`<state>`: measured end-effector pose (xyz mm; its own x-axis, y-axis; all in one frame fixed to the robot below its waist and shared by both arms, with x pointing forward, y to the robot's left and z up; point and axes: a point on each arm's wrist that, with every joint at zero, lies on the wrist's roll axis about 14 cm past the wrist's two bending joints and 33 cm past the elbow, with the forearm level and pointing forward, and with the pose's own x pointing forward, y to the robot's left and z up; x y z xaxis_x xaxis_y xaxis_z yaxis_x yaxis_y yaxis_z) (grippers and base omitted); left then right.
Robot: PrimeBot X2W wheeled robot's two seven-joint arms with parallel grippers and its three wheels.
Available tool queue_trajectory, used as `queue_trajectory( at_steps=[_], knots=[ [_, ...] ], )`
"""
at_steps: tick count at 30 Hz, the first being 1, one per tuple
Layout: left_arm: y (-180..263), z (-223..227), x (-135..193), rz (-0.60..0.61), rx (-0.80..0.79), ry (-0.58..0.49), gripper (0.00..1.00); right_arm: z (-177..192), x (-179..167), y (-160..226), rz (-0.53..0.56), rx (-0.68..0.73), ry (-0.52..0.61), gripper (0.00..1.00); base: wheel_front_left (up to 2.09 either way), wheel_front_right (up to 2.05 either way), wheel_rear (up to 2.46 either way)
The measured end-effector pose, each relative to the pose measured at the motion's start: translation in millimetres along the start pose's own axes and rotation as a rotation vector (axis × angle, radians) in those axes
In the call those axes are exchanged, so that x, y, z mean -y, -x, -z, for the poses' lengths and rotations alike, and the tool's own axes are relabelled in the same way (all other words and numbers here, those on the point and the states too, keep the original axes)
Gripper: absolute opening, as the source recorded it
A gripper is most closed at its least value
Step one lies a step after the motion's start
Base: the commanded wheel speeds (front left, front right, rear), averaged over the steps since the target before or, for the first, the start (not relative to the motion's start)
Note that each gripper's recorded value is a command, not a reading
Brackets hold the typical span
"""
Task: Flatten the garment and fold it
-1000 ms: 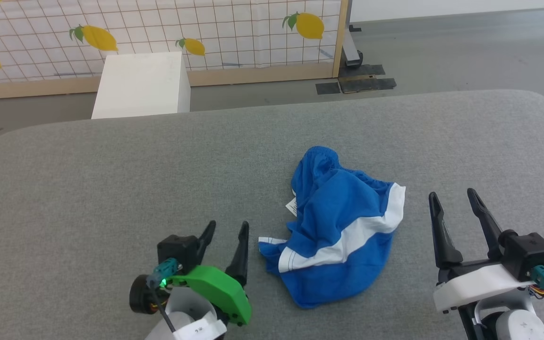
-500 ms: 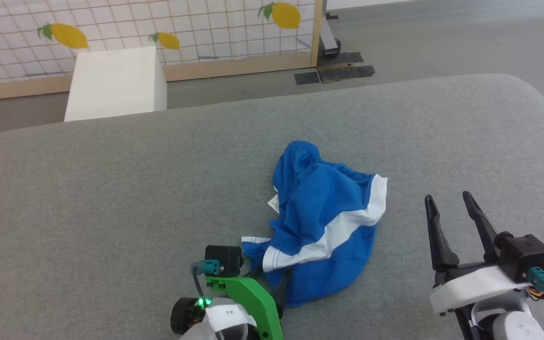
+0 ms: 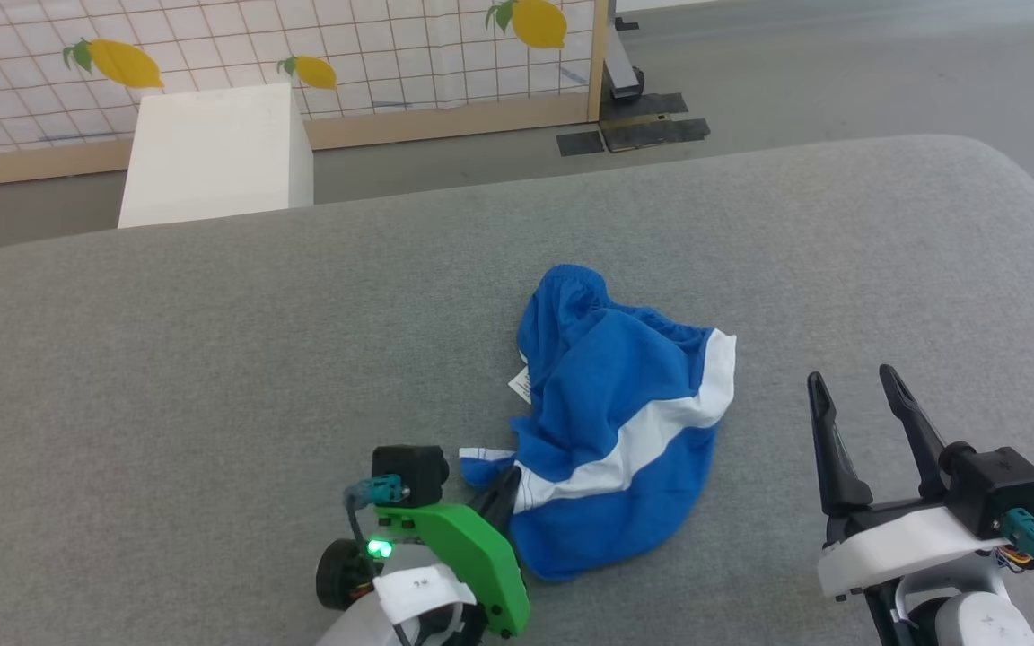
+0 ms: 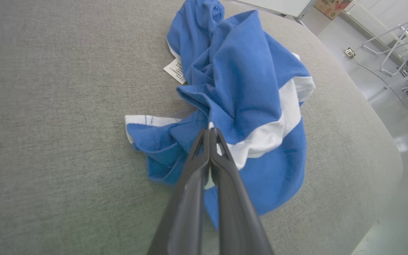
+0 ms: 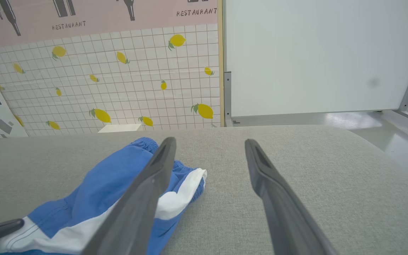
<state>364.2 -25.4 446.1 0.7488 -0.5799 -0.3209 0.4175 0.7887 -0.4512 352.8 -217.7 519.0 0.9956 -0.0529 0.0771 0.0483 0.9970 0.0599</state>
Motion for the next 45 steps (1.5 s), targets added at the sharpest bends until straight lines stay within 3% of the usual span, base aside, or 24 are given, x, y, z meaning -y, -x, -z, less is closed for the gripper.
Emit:
queue_trajectory(
  at_steps=[8, 17, 28, 29, 30, 31, 39, 45],
  knots=[
    [21, -9, -38, -0.121, 0.036, -0.008, 0.00, -3, -14, -6, -0.043, 0.009, -0.005, 1.00, 0.00, 0.00, 0.00],
    [27, -15, -43, -0.155, 0.069, 0.006, 0.00, -4, -22, -7, -0.066, 0.010, -0.008, 1.00, 0.00, 0.00, 0.00],
    [70, -43, -145, -0.498, 0.170, -0.035, 0.00, 0, -11, -6, -0.035, -0.002, -0.004, 1.00, 0.00, 0.00, 0.00],
    [73, -42, -147, -0.508, 0.175, -0.027, 0.14, 1, -11, -7, -0.036, -0.005, -0.004, 1.00, 0.00, 0.00, 0.00],
    [74, -41, -147, -0.508, 0.176, -0.024, 0.52, 2, -12, -7, -0.038, -0.008, -0.004, 1.00, 0.00, 0.00, 0.00],
    [74, -41, -146, -0.505, 0.180, -0.022, 1.00, 3, -13, -8, -0.042, -0.013, -0.005, 1.00, 0.00, 0.00, 0.00],
    [88, -69, -149, -0.535, 0.397, -0.038, 1.00, 26, -40, -21, -0.121, -0.126, -0.015, 1.00, 0.00, 0.00, 0.00],
    [92, -87, -146, -0.532, 0.486, -0.080, 1.00, 72, -55, -34, -0.161, -0.392, -0.040, 1.00, 0.00, 0.00, 0.00]
  ],
)
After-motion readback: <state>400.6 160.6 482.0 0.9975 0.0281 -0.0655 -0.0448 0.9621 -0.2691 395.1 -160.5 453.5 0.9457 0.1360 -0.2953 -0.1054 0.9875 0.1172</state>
